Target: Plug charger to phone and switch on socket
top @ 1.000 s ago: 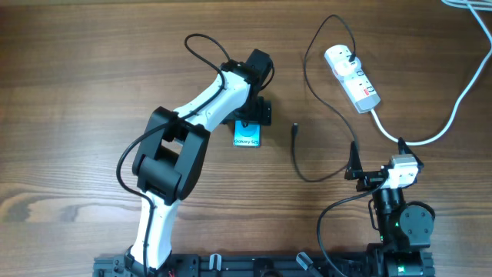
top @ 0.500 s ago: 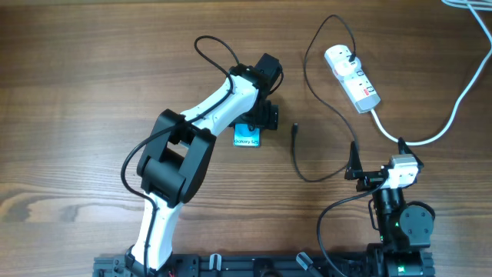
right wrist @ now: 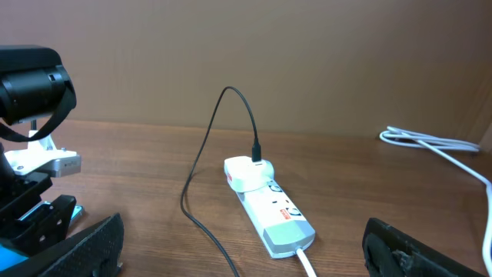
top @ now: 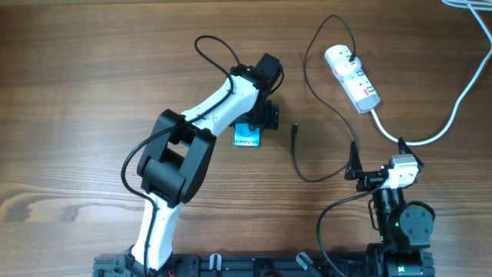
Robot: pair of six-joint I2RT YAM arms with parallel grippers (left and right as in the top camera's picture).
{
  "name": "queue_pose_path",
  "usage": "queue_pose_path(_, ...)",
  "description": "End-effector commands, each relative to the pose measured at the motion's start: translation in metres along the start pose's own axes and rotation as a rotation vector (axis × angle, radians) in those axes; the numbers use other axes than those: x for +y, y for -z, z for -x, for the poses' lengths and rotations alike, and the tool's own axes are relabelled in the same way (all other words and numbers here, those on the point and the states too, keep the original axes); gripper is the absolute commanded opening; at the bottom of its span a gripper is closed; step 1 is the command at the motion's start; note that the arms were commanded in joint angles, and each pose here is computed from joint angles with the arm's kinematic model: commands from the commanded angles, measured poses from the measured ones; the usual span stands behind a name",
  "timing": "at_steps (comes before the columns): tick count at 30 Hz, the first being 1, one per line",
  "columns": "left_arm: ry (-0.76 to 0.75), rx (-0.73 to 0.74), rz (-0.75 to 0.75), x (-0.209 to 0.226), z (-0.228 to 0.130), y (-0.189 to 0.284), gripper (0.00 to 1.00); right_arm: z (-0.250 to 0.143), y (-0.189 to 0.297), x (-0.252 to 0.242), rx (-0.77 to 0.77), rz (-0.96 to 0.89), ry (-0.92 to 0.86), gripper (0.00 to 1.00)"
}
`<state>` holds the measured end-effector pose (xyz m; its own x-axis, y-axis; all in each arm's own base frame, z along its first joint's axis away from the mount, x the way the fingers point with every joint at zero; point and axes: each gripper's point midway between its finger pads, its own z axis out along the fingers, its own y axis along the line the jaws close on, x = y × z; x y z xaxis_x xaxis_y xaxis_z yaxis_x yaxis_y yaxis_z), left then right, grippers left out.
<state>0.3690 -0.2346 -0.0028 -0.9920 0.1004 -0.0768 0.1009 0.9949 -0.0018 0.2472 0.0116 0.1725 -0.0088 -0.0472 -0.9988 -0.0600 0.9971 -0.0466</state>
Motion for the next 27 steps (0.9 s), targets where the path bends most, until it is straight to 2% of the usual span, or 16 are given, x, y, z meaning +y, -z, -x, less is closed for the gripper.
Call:
queue_pose_path(1, 0.030, 0.064, 0.049, 0.015, -0.011, -0.032, 1.00, 0.000, 0.000, 0.001, -0.002, 0.004, 0.005, 1.00)
queue_pose_path(27, 0.055, 0.064, 0.067, 0.028, -0.007, -0.032, 0.99, 0.000, 0.000, 0.001, -0.002, 0.004, 0.005, 1.00)
